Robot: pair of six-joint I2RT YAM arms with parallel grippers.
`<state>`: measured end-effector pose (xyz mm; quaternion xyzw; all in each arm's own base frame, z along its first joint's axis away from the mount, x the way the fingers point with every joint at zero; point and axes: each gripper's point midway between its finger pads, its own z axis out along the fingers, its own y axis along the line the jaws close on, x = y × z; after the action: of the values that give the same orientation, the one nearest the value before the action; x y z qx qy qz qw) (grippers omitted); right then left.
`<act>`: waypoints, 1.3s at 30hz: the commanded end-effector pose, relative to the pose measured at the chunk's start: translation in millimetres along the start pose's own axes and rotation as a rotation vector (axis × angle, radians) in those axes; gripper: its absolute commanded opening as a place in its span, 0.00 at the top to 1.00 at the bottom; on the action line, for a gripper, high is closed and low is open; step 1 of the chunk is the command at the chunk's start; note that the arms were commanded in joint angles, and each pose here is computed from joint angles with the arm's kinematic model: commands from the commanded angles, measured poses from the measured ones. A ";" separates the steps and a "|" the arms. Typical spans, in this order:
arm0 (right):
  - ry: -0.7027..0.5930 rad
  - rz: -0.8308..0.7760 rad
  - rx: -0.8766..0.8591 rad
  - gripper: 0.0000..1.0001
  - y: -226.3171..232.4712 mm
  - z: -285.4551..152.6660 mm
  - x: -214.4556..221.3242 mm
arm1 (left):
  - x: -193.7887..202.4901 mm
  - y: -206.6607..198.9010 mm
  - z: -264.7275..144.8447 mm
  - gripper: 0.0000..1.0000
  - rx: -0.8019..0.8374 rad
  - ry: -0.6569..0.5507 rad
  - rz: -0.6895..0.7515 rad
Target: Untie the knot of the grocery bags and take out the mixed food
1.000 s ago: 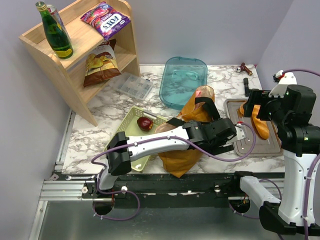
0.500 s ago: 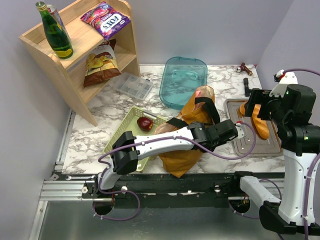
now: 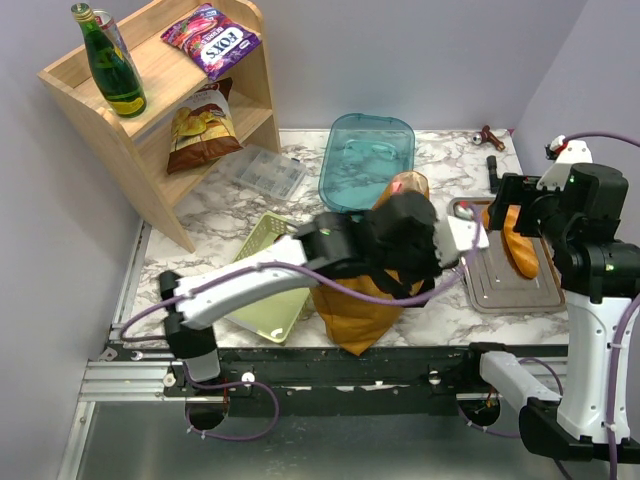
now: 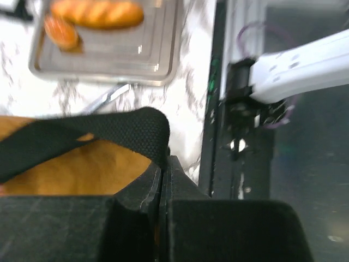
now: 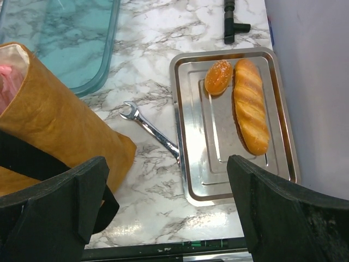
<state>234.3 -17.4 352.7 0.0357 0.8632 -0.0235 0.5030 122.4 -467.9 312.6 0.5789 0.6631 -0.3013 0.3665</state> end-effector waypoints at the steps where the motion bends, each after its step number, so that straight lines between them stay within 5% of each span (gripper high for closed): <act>1: -0.061 0.013 -0.033 0.00 5.7 -6.1 -20.5 | -67.7 3.1 -106.3 1.00 0.106 -0.256 -0.017; 9: 0.021 -0.088 -0.538 0.00 85.4 -23.7 -2.7 | -101.1 96.5 -213.2 1.00 -0.214 -0.442 0.049; 18: -0.047 -0.207 -0.854 0.02 124.7 -58.6 -17.7 | -79.0 123.8 -217.4 1.00 -0.288 -0.407 -0.015; 26: -0.129 -0.289 -0.945 0.03 134.8 -58.1 -26.8 | -84.8 126.0 -216.1 1.00 -0.282 -0.415 -0.009; 34: -0.107 -0.345 -0.939 0.03 135.3 -28.3 -35.4 | -84.3 132.7 -212.7 1.00 -0.285 -0.412 -0.029; 39: -0.034 -0.473 -0.970 0.04 178.2 -14.2 -22.0 | -82.6 138.2 -207.9 1.00 -0.289 -0.402 -0.040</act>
<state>245.0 130.5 380.1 -0.3385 0.7647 0.2949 0.4623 233.8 -320.1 493.2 0.4376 0.6298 -0.3111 0.5613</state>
